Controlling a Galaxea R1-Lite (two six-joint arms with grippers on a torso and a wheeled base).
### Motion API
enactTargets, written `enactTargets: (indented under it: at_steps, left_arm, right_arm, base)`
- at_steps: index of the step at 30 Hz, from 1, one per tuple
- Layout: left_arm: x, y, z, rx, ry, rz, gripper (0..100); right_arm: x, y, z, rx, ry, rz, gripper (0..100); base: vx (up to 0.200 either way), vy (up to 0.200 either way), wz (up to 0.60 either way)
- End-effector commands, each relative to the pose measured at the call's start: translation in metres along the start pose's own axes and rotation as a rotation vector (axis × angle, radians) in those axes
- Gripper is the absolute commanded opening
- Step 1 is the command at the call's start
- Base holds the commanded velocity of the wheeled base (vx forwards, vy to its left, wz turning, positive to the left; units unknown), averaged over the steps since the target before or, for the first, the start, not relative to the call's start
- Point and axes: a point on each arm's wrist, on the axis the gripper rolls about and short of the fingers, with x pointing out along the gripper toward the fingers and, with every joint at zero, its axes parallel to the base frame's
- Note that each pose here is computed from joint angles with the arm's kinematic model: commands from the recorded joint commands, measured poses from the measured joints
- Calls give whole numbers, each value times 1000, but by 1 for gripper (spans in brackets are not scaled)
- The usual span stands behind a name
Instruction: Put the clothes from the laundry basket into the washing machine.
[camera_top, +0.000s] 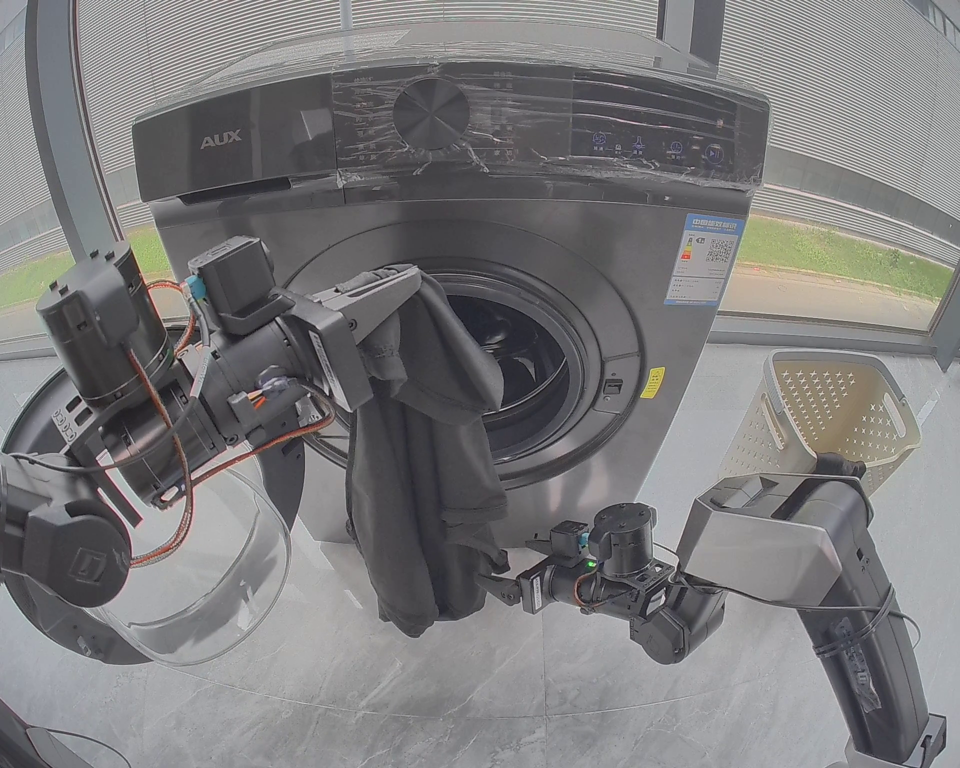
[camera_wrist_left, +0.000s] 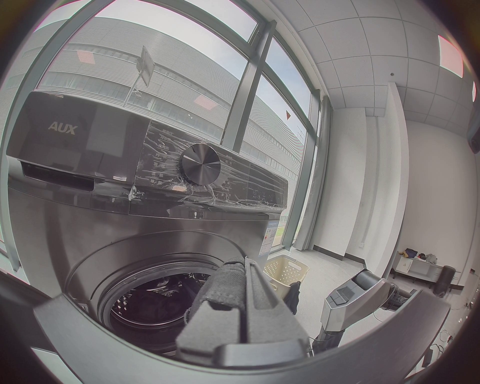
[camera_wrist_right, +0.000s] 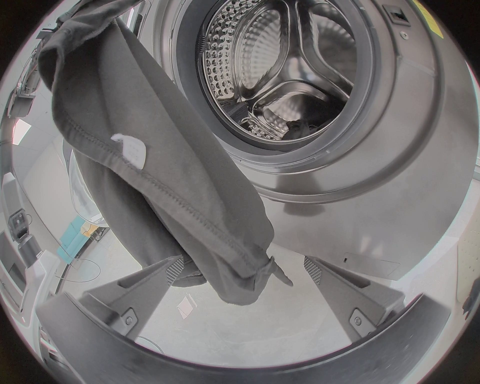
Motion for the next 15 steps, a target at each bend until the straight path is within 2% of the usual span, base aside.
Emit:
enactTargets:
  at_steps: [1, 5, 6, 15]
  left_arm:
    - [-3, -1, 4, 1, -12, -2, 0]
    - [-5, -4, 8, 1, -22, -6, 0]
    - [-5, -4, 9, -4, -27, -5, 0]
    - [-9, -6, 12, -30, -35, -9, 0]
  right_arm:
    - [14, 1, -3, -9, -22, 13, 100]
    - [22, 3, -2, -4, -22, 24, 100]
    - [23, 5, -2, -3, -18, 26, 0]
    - [26, 3, 9, -3, -71, 24, 0]
  base:
    - [0, 0, 0]
    - [0, 0, 0]
    - [0, 0, 0]
    - [0, 0, 0]
